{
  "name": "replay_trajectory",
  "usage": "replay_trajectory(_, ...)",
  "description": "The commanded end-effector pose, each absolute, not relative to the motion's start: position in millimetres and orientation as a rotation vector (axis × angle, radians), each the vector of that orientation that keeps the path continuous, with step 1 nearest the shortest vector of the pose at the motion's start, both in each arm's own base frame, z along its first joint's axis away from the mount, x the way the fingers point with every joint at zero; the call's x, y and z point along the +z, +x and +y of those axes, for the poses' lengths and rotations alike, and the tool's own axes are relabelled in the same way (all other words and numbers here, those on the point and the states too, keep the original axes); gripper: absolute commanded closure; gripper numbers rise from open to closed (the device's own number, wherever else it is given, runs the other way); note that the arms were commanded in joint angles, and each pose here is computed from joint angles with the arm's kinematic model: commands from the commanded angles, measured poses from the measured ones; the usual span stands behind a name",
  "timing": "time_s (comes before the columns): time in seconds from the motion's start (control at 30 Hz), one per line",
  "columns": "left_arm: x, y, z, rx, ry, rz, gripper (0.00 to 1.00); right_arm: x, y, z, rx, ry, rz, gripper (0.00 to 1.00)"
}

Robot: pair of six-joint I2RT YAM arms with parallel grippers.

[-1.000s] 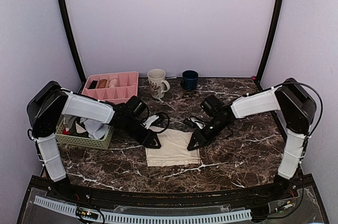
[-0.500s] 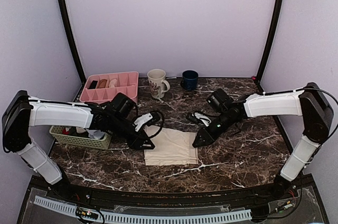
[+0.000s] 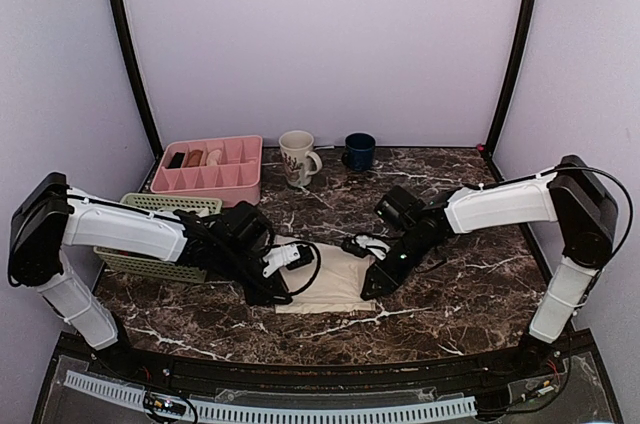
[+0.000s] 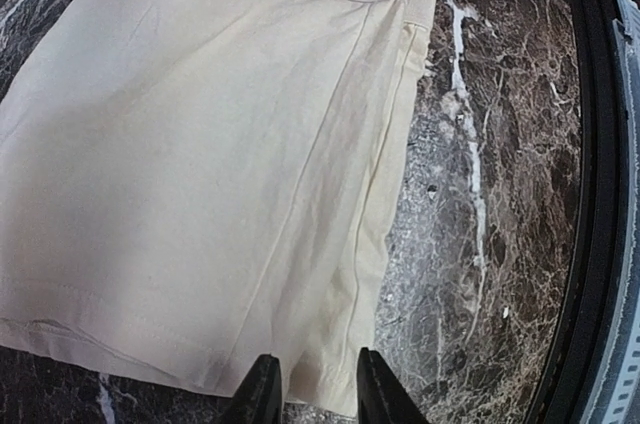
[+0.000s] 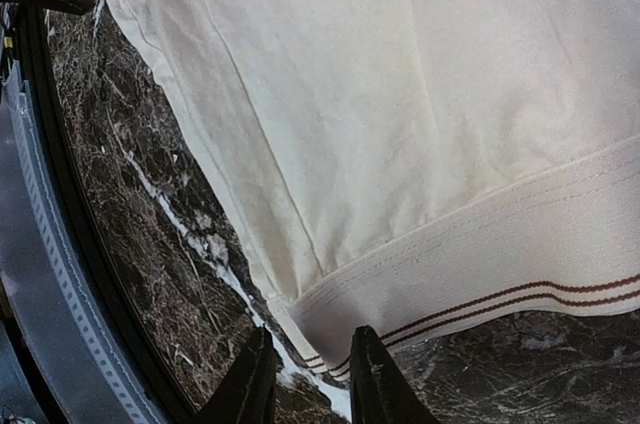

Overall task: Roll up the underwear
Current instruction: Smooth out the underwear at the center of the board.

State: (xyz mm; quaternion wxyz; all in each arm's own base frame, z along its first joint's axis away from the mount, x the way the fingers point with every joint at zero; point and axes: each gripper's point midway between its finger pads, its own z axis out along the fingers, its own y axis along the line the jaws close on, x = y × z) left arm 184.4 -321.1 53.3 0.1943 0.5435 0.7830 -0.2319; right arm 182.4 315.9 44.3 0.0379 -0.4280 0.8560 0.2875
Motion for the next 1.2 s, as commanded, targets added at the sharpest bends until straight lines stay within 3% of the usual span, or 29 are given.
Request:
replay_trajectory(0.0, 46.7, 187.0, -315.0, -0.600, 1.543, 2.171, 0.70, 34.5, 177.2, 315.1, 0.842, -1.359, 2.629, 0.74)
replay_trajectory(0.4, 39.8, 190.3, -314.1, -0.549, 1.558, 2.180, 0.74, 22.9, 164.5, 314.1, 0.794, -1.413, 2.658, 0.78)
replay_trajectory(0.77, 27.5, 192.9, -312.5, -0.448, 1.614, 2.185, 0.75, 24.0, 165.7, 311.9, 0.768, -1.420, 2.659, 0.91)
replay_trajectory(0.93, 28.8, 195.6, -315.5, -0.376, 1.653, 2.145, 0.84, 27.0, 166.8, 312.7, 0.768, -1.425, 2.646, 1.00)
replay_trajectory(1.17, 51.7, 197.1, -321.5, -0.368, 1.648, 2.067, 0.98, 37.8, 170.0, 313.1, 0.756, -1.422, 2.611, 1.00)
